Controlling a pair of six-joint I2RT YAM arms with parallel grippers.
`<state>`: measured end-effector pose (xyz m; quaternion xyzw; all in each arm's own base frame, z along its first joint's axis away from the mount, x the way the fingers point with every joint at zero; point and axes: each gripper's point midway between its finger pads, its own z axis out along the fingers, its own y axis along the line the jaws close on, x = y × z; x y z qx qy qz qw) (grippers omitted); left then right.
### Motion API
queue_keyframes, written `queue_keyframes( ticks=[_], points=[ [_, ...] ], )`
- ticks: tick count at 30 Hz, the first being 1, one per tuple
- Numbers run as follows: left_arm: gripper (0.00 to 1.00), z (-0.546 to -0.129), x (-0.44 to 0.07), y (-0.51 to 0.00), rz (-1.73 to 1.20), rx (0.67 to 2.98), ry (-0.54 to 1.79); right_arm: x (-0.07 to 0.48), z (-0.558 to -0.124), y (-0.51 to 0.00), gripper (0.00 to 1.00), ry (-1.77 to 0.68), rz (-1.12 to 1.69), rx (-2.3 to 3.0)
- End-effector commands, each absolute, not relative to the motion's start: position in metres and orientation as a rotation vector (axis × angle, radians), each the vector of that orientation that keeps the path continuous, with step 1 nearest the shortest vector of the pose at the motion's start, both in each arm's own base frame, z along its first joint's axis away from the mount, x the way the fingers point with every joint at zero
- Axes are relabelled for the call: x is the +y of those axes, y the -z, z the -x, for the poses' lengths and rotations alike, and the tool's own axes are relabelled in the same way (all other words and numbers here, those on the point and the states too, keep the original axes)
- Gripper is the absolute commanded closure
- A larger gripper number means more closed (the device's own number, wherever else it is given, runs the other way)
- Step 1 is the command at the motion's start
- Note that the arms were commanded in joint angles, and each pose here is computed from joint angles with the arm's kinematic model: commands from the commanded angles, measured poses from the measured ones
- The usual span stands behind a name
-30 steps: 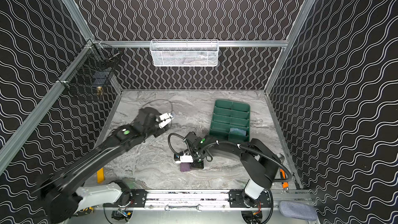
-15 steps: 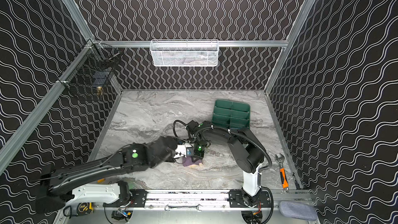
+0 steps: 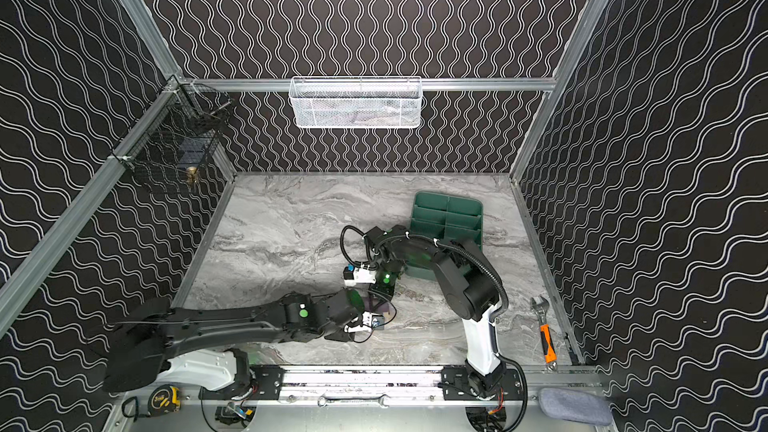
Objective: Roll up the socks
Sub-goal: 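Lift the rolled sock with the right gripper while the left gripper withdraws, then carry the rolled sock with the right gripper into a green tray compartment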
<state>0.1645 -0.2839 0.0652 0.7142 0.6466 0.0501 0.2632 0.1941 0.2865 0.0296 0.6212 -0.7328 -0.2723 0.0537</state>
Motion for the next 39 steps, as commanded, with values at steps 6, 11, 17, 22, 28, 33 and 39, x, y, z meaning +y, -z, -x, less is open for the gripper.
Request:
queue_keyframes(
  ticks=[6, 11, 17, 22, 28, 33, 39],
  points=[
    [0.39, -0.191, -0.306, -0.060, -1.826, 1.834, -0.055, 0.291, -0.211, -0.018, 1.00, 0.775, -2.006, -2.246],
    [0.39, -0.186, -0.304, -0.147, -1.695, 1.757, 0.044, 0.292, -0.210, -0.023, 1.00, 0.815, -2.008, -2.250],
    [0.34, -0.213, -0.248, -0.226, -1.466, 1.622, -0.258, 0.298, -0.223, -0.056, 1.00, 0.878, -2.042, -2.321],
    [0.25, -0.225, -0.223, -0.273, -1.242, 1.533, -0.338, 0.299, -0.233, -0.127, 1.00, 0.991, -2.163, -2.409],
    [0.23, -0.225, -0.220, -0.274, -1.170, 1.567, -0.248, 0.258, -0.270, -0.189, 1.00, 0.887, -2.228, -2.654],
    [0.23, -0.223, -0.225, -0.261, -1.198, 1.596, -0.213, 0.194, -0.328, -0.207, 1.00, 0.523, -2.178, -2.971],
    [0.22, -0.221, -0.232, -0.254, -1.224, 1.591, -0.179, 0.126, -0.385, -0.187, 1.00, -0.116, -2.076, -3.102]
  ],
)
